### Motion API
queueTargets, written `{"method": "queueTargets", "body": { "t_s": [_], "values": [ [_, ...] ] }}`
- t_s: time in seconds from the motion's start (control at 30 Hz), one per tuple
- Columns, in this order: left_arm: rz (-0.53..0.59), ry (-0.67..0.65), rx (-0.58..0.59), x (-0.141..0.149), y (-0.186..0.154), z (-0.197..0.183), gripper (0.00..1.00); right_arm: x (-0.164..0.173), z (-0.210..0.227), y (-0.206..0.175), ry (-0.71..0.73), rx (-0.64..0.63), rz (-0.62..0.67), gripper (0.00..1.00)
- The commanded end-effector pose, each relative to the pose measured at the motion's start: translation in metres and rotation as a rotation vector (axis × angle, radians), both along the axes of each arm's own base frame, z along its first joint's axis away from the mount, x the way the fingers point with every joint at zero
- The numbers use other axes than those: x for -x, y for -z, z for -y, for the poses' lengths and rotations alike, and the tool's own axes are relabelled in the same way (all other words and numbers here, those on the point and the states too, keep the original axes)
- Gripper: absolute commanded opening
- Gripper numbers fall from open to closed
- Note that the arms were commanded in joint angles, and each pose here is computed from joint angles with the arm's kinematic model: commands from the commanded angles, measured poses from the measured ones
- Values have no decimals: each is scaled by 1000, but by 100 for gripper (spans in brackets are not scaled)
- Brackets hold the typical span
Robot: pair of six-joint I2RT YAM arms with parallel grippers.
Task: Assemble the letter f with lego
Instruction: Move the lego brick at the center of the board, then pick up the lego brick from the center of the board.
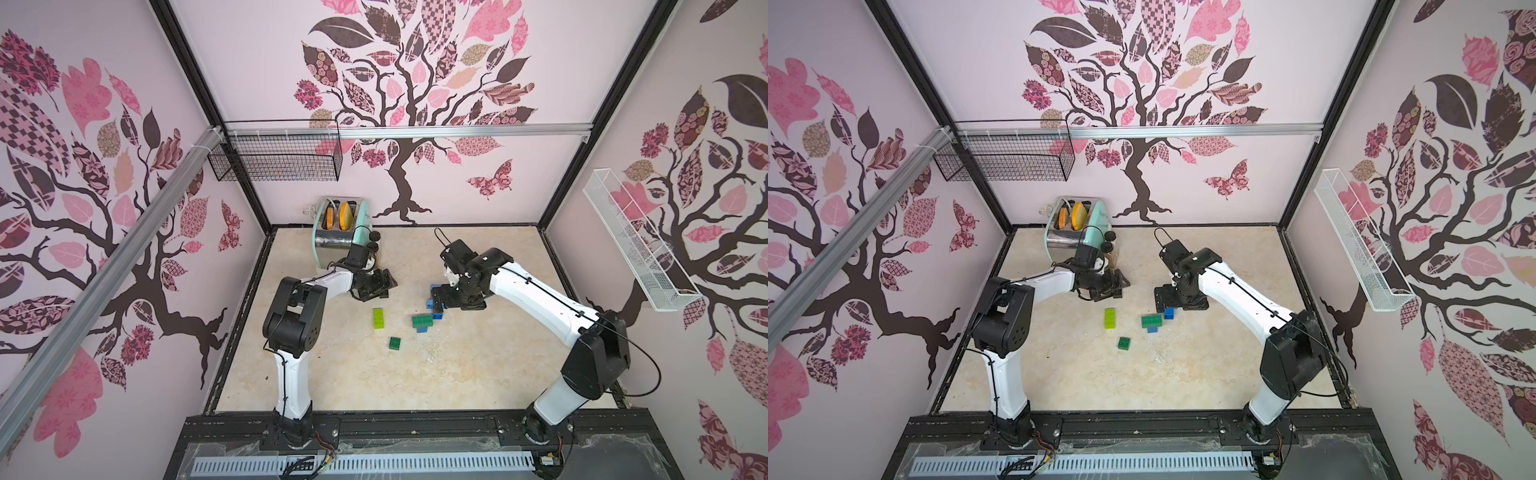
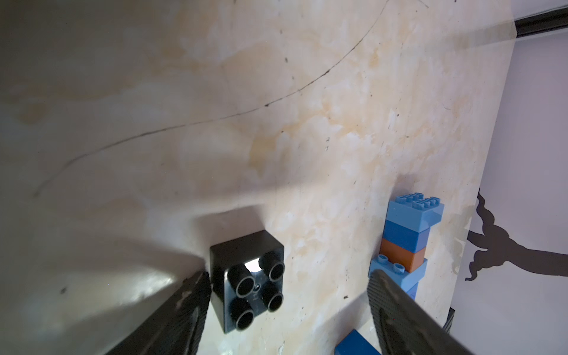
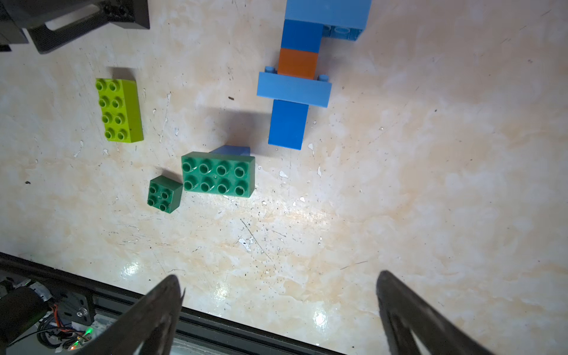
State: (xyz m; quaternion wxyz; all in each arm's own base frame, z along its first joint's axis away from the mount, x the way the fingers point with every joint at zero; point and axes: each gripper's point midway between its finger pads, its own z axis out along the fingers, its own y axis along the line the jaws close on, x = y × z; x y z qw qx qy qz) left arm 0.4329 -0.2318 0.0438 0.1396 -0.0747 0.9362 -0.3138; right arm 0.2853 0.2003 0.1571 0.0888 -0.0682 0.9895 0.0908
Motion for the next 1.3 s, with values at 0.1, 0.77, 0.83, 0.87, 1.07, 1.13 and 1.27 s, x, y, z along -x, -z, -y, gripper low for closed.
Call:
{"method": "queueTargets", "body": {
  "t_s": [0.1, 0.77, 0.83, 0.87, 1.07, 1.13, 1.27],
  "values": [
    [-41, 65, -39, 14, 22, 39, 84, -2, 3, -8, -5, -32, 31, 99],
    [-136, 41, -150, 135, -75, -73, 87, -70, -49, 16, 78, -116, 28, 100],
    [-152, 43, -137, 156, -79, -84, 87, -82, -66, 18, 87, -129, 31, 100],
    [-143, 32, -121, 163, -81, -85, 88, -88, -76, 20, 82, -132, 37, 99],
    [-131, -22, -42, 178, -83, -85, 88, -123, -109, 47, 8, -69, 146, 100],
    [-131, 4, -35, 180, -86, -82, 88, -133, -118, 55, -30, -81, 180, 100],
    [-119, -31, -74, 173, -83, -90, 88, -147, -123, 68, -109, -56, 234, 99]
  ]
}}
